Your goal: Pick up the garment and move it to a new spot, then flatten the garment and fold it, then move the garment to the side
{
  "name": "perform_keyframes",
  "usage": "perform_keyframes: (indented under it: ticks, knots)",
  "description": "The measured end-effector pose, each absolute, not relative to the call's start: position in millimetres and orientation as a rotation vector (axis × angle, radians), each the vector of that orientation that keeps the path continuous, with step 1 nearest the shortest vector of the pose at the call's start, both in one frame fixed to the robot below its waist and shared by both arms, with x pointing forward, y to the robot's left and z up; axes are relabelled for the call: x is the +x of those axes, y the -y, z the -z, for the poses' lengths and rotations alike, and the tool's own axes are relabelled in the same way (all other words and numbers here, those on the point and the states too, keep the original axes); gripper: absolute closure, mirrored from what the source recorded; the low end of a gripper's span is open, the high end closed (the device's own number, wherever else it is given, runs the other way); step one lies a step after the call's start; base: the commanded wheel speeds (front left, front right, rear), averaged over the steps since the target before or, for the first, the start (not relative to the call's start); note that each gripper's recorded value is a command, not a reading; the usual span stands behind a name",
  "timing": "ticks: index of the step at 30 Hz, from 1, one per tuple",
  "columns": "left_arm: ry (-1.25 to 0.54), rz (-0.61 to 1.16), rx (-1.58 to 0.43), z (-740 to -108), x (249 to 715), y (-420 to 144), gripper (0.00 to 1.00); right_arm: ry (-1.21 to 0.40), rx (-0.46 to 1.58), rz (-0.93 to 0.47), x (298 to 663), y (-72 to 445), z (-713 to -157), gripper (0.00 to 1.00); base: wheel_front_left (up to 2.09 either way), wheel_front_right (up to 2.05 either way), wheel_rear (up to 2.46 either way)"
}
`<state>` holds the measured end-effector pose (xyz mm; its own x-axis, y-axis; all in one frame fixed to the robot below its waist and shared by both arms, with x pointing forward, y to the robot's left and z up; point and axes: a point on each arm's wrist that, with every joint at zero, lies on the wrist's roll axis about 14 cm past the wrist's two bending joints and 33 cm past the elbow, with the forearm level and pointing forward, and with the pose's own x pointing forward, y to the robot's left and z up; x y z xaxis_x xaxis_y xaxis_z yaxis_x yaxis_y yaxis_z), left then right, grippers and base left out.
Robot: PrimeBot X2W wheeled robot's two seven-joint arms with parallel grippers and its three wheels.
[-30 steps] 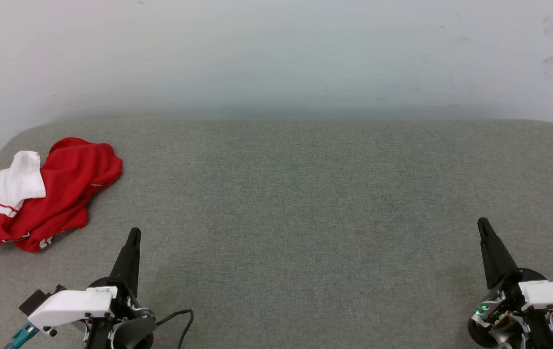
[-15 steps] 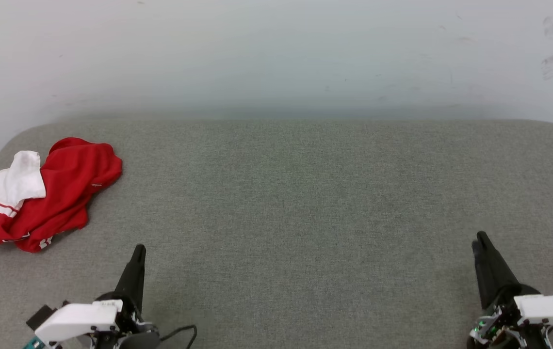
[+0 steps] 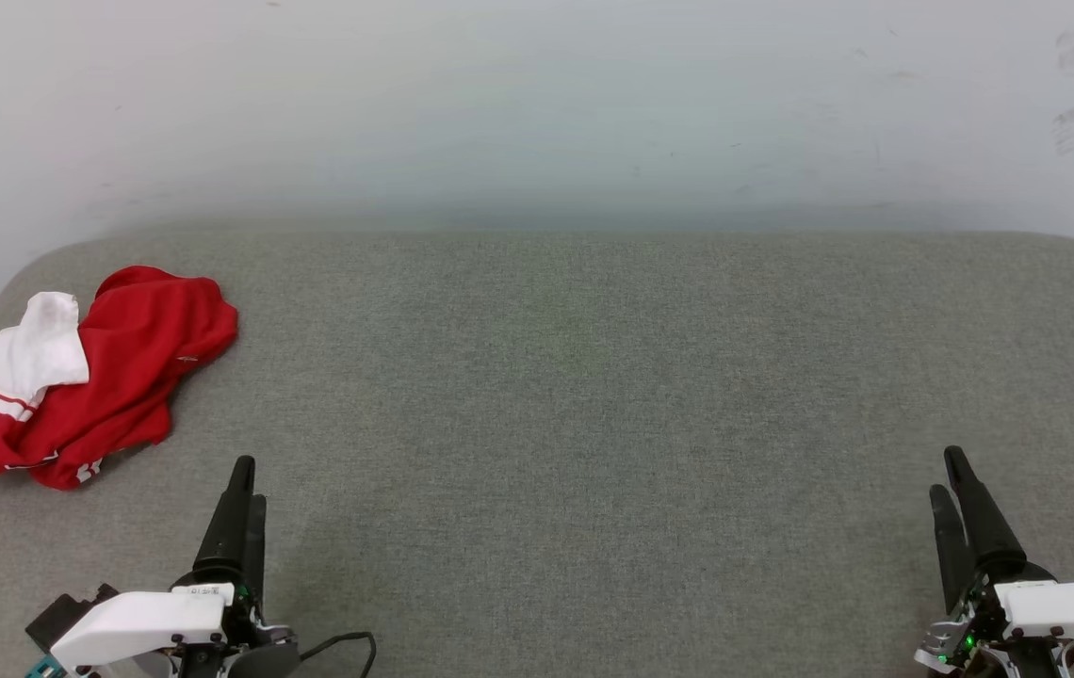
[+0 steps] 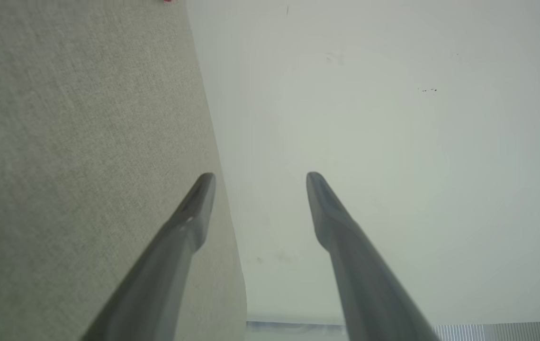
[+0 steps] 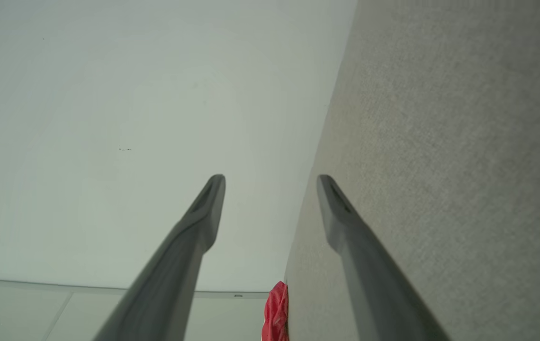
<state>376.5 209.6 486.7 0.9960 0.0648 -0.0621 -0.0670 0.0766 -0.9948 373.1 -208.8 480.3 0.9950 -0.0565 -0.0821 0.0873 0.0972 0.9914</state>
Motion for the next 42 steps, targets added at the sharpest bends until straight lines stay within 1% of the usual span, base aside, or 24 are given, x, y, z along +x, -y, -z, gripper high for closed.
perform_keyframes:
  ticks: [13,25,42]
  knots:
    - [0.05,-0.118,-1.234,-505.5,379.6,-220.6,0.0,0.036,1.207,0.085,375.0,214.7,-500.4,0.0,0.0,0.0,0.0]
    - [0.059,-0.127,-0.976,-519.5,381.9,-215.5,0.0,0.098,0.956,0.059,376.8,216.3,-522.1,0.0,0.0,0.0,0.0]
    - [0.069,-0.143,-0.658,-526.0,379.7,-207.8,0.0,0.128,0.649,0.021,374.4,206.4,-534.5,0.0,0.0,0.0,0.0]
